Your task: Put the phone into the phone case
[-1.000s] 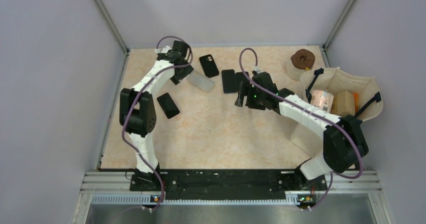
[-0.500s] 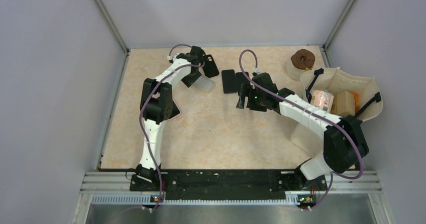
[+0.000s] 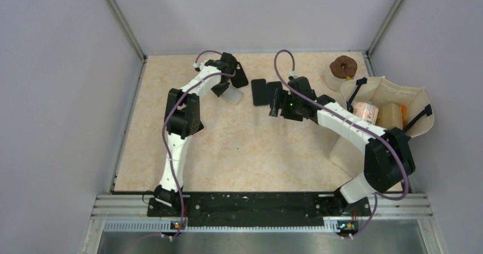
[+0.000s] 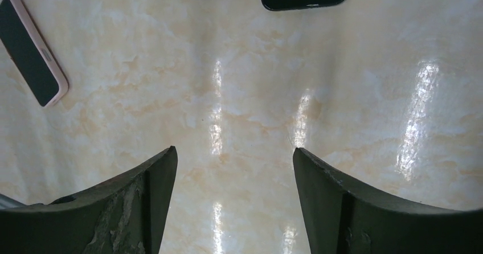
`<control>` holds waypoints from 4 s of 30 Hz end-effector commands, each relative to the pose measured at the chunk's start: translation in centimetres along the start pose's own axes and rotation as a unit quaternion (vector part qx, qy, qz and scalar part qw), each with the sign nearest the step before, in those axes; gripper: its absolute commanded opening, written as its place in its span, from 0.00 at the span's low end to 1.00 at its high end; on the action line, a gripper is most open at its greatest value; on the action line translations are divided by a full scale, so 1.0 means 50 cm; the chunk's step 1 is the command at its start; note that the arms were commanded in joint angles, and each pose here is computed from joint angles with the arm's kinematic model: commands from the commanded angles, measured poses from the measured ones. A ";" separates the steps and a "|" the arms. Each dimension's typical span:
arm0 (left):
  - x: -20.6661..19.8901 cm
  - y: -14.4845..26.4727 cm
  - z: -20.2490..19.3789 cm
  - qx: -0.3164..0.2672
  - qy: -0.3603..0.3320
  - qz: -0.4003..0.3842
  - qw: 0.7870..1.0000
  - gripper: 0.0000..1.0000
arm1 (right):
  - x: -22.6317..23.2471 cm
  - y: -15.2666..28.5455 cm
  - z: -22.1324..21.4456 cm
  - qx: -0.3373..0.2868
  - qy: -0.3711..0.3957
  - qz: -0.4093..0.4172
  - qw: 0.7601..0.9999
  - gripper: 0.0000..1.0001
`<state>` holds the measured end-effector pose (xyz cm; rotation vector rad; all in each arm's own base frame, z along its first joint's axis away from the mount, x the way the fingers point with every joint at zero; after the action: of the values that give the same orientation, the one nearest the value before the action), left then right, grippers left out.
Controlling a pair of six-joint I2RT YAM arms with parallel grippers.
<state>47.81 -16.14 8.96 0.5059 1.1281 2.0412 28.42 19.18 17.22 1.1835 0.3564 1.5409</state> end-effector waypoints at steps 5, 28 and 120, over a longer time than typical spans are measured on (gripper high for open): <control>0.012 0.000 -0.024 0.002 -0.037 0.020 0.999 0.00 | 0.002 -0.034 0.067 -0.019 -0.005 0.002 1.000 0.74; 0.239 0.202 -0.206 0.068 -0.290 -0.165 0.940 0.00 | -0.068 -0.269 0.154 -0.008 0.087 -0.110 0.990 0.81; -0.022 0.251 -0.368 0.226 -0.171 -0.439 0.853 0.43 | -0.120 -0.082 -0.211 0.167 -0.007 0.025 0.986 0.45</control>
<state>31.19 -30.38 9.66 0.4578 1.3007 0.8901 23.95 19.65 8.92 1.3988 0.4690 1.6425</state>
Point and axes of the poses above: each gripper's point midway between its finger pads, its own y axis back along the fingers, its own x axis along the line the jaws close on, z = x × y, the point moved 7 cm from there along y, back along the fingers, and after that the axes turned 11 degrees about -y, right-handed, at the moved point
